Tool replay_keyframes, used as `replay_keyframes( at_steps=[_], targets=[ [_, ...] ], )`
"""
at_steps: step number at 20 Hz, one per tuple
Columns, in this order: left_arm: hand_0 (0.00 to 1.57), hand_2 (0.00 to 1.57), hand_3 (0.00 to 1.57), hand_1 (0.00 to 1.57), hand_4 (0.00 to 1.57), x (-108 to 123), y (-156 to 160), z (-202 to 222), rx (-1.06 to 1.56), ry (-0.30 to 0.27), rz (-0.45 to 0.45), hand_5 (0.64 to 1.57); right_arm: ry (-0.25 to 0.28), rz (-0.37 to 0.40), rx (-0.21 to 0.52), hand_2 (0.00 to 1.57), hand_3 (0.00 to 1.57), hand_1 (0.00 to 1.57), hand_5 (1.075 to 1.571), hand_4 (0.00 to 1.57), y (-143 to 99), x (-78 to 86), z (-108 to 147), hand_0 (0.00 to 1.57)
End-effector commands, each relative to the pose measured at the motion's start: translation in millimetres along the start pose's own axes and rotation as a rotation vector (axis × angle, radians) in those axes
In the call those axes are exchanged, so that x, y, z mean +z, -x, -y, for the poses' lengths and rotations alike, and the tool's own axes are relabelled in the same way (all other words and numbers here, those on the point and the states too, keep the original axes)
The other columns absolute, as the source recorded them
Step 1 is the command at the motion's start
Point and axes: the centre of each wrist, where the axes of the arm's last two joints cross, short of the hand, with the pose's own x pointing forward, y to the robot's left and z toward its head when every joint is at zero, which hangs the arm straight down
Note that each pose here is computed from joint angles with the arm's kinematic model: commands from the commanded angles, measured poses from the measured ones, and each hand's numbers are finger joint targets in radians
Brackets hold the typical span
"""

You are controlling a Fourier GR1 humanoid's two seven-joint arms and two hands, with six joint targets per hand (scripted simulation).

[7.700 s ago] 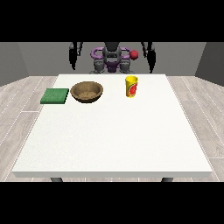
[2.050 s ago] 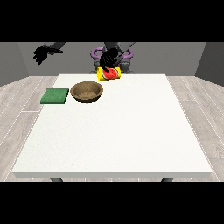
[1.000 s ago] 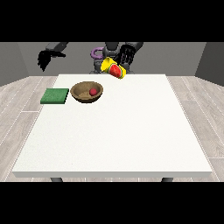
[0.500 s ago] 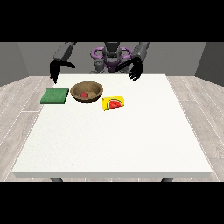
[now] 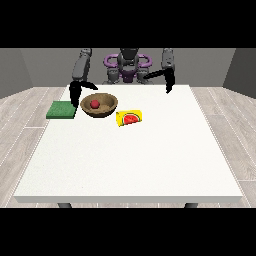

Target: Pick the cup and pour the ball into the bowl, then pick the bowl and place it on the pad

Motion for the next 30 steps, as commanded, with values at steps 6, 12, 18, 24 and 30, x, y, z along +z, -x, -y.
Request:
replay_keyframes(
  at_steps=[6,12,18,24,30],
  targets=[
    [0.0,0.0,0.0,0.0,0.0,5.0,-15.6,-35.6,0.015,0.052,0.038,1.566,0.069,-0.017,-0.004,0.0,0.0,0.0,1.563,0.19,31.4,-1.7,7.2,0.0],
    [0.0,0.0,0.0,0.0,0.0,5.1,-16.6,-42.1,0.013,0.009,0.089,1.566,0.029,0.015,0.001,0.0,0.0,0.0,1.563,0.1,37.4,-7.4,0.5,0.0],
    [0.0,0.0,0.0,0.0,0.0,6.8,-22.9,-46.1,0.014,0.008,0.054,1.566,0.145,-0.2,-0.065,0.0,0.0,0.0,1.547,0.46,59.8,13.8,11.5,0.0],
    [0.0,0.0,0.0,0.0,0.57,-6.4,-46.3,-44.3,0.03,0.062,0.157,1.549,0.286,-0.213,0.425,1.57,1.57,1.57,1.536,0.92,66.6,40.1,41.1,1.57],
    [0.0,0.0,0.0,0.0,0.9,0.9,-24.9,-34.3,0.053,0.083,0.074,1.466,0.372,-0.269,0.552,1.57,1.26,1.57,1.566,0.9,49.2,21.3,28.4,1.57]
  ],
)
